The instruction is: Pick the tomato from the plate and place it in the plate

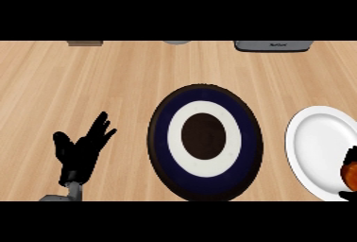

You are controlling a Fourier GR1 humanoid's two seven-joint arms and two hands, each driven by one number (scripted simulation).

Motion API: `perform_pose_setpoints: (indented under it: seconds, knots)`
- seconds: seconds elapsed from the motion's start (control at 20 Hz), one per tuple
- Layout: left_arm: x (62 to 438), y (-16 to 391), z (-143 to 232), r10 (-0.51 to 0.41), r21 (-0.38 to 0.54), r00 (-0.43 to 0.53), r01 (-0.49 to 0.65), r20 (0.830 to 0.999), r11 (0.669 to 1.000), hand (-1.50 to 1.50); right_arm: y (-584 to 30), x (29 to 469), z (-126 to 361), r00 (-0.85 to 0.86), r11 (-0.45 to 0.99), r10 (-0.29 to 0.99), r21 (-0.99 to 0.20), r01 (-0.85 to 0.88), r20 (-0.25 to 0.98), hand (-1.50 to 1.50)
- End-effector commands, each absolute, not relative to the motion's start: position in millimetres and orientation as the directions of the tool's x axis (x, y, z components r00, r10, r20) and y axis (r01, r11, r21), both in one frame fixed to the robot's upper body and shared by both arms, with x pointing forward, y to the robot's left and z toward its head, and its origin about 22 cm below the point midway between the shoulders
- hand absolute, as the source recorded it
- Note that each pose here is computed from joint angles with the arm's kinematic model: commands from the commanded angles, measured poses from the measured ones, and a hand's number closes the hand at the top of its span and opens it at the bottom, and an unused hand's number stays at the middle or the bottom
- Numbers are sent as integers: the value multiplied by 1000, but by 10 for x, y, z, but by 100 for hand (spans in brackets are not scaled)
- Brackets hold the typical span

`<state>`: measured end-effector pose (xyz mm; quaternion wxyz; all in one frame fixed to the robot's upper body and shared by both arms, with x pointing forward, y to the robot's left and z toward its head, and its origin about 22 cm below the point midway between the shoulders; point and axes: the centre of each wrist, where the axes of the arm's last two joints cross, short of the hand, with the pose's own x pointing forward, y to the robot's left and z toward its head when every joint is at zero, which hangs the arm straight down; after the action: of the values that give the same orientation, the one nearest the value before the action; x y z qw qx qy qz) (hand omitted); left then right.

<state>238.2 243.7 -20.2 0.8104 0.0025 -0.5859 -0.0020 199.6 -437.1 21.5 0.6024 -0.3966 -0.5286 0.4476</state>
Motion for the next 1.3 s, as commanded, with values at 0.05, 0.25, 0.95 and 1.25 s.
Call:
perform_pose_setpoints:
  seconds: [0.05, 0.25, 0.95, 1.25]
  knots:
    - [2338, 2427, -193, -15, 13, 370, 10, 929, 1000, 0, -4211, 2027, 346, 30, 279, 960, -959, -42, 278, 150]
    - [2326, 2422, -326, -14, 20, 384, -12, 923, 1000, 0, -4177, 2088, 267, -82, 363, 932, -908, 210, 353, 150]
    - [2290, 2448, -319, 11, -1, 381, -26, 924, 1000, 0, -1520, 1785, 253, -326, 744, 668, -599, 296, 669, 150]
    - [2229, 2533, -346, -4, 19, 388, -35, 922, 999, 0, -1052, 1331, 338, -278, 818, 549, -439, 372, 788, 150]
